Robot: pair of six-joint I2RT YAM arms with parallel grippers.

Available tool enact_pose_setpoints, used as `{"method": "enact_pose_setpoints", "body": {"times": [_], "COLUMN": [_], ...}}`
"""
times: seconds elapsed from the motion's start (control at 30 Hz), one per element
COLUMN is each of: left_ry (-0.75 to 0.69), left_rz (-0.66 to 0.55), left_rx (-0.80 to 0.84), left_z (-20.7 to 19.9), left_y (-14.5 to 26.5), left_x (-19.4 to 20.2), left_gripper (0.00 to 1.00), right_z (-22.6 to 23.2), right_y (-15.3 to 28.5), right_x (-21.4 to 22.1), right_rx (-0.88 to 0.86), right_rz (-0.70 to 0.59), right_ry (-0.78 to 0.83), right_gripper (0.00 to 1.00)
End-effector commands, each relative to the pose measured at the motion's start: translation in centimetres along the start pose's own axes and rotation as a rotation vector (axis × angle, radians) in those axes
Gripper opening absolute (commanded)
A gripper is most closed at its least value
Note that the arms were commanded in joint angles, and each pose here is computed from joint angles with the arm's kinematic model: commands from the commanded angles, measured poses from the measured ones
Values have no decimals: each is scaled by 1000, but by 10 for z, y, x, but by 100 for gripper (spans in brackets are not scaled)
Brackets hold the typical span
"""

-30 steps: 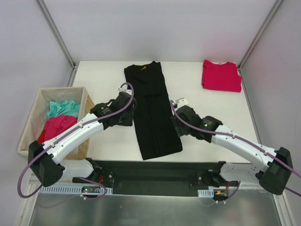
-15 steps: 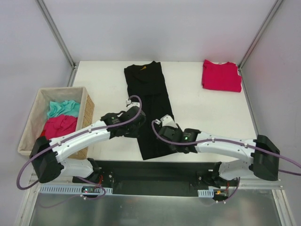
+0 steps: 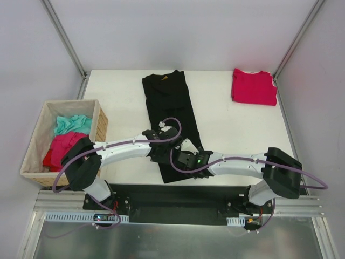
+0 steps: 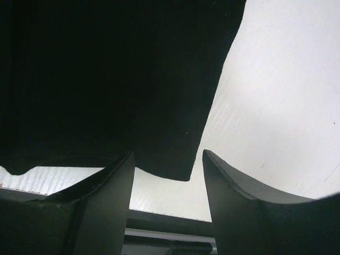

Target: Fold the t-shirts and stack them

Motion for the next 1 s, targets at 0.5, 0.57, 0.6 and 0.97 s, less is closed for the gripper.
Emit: {"method": "enact_pose_setpoints", "body": {"times": [0.5,0.57,0.6,0.97], "left_ry": [94,118,130,191], "left_rz": [-284,-344,-362,-448], "left_rx": [89,73,65,-44], "left_z": [8,21,27,70], "left_y": [54,63,67,98], "left_x": [-22,-21,-20,-15], "left_gripper": [99,99,99,99], "right_z": [-45,-36,-33,8], "right_y": [31,22,18,-16], "right_x": [-44,-42,-41,-50], "right_rx": [26,5,-1,-59], "right_rz": [-209,-190,-179,-88], "right_ry": [-135,-137,-134,-79], "right_gripper": [82,85,88,89]}}
Point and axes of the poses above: each gripper's point midway between its finger pads, its own y axis back along the fingers, its own z axis along the line the jaws close on, x = y × z, the point moved 5 cm from there along y, back along the fingers, and after that the axes turned 3 degrees about -y, right-handed, at the moved point
